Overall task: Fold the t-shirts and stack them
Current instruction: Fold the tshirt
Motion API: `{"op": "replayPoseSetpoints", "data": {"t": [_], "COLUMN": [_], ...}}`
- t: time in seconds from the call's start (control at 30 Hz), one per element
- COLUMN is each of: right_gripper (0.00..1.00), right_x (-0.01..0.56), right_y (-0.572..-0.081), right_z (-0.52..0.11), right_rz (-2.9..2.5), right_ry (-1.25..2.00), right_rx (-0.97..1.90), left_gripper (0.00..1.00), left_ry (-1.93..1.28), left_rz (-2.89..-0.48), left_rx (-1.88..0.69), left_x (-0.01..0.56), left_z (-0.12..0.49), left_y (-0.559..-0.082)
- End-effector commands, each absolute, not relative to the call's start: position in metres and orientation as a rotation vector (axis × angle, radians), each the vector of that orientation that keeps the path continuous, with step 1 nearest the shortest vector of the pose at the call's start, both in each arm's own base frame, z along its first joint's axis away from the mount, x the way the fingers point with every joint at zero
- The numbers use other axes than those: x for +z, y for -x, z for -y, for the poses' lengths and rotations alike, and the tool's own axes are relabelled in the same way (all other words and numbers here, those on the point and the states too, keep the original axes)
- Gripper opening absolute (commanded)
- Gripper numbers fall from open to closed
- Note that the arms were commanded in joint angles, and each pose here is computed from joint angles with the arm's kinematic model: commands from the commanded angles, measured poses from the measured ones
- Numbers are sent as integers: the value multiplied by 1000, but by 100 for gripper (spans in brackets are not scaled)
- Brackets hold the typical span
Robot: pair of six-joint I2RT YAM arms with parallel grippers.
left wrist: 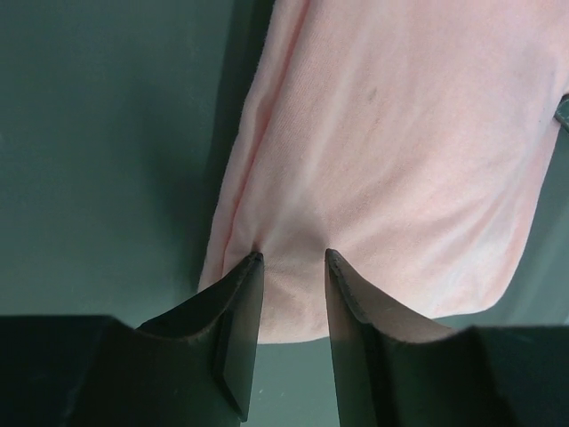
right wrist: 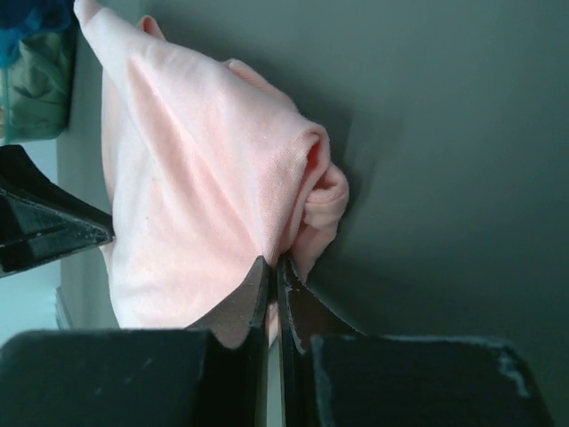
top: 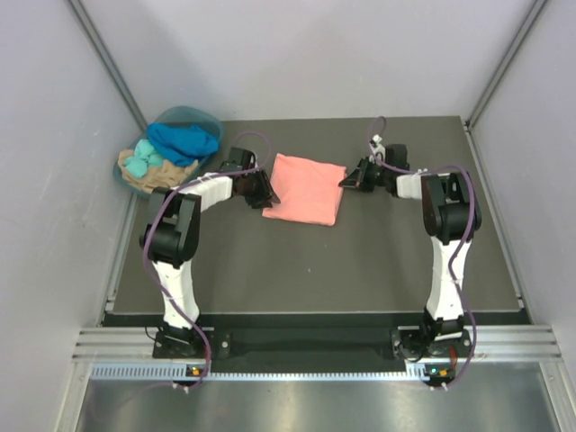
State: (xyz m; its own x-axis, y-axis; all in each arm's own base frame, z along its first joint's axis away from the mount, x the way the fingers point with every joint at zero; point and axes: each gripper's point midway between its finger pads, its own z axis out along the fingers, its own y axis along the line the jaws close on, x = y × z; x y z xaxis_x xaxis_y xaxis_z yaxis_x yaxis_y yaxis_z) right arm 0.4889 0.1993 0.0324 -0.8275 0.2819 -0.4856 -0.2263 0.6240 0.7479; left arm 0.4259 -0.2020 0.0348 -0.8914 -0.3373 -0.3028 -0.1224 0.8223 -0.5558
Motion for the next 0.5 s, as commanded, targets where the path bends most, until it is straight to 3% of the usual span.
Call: {"op": "replayPoseSetpoints", "data": {"t": [0.0,0.17,0.27,0.33,0.47], "right_gripper": [0,1,17,33,40], "right_x": [47,55,70,84,108], "right_y": [-512,-512,-506,-500,-482], "right_z": [-187,-187,-184,-178,-174], "right_rz": [-2192,-2194,-2195,-2209,-2229], "right_ry": [-20,1,22,13,0], "right_rx": [1157,1140,1119,1063,1006], "left_gripper": [40,40,42,43,44], "left_ry": [424,442,412,388,283], "left_rz": [-2797,-2782,-2742,-2708,-2620], "left_rx": [-312,-342,-551,-651,-837], "left_x": [-32,-21,10,34,85], "left_z": [148,153,179,193,221], "left_y": [-388,-391,-400,-412,-443]}}
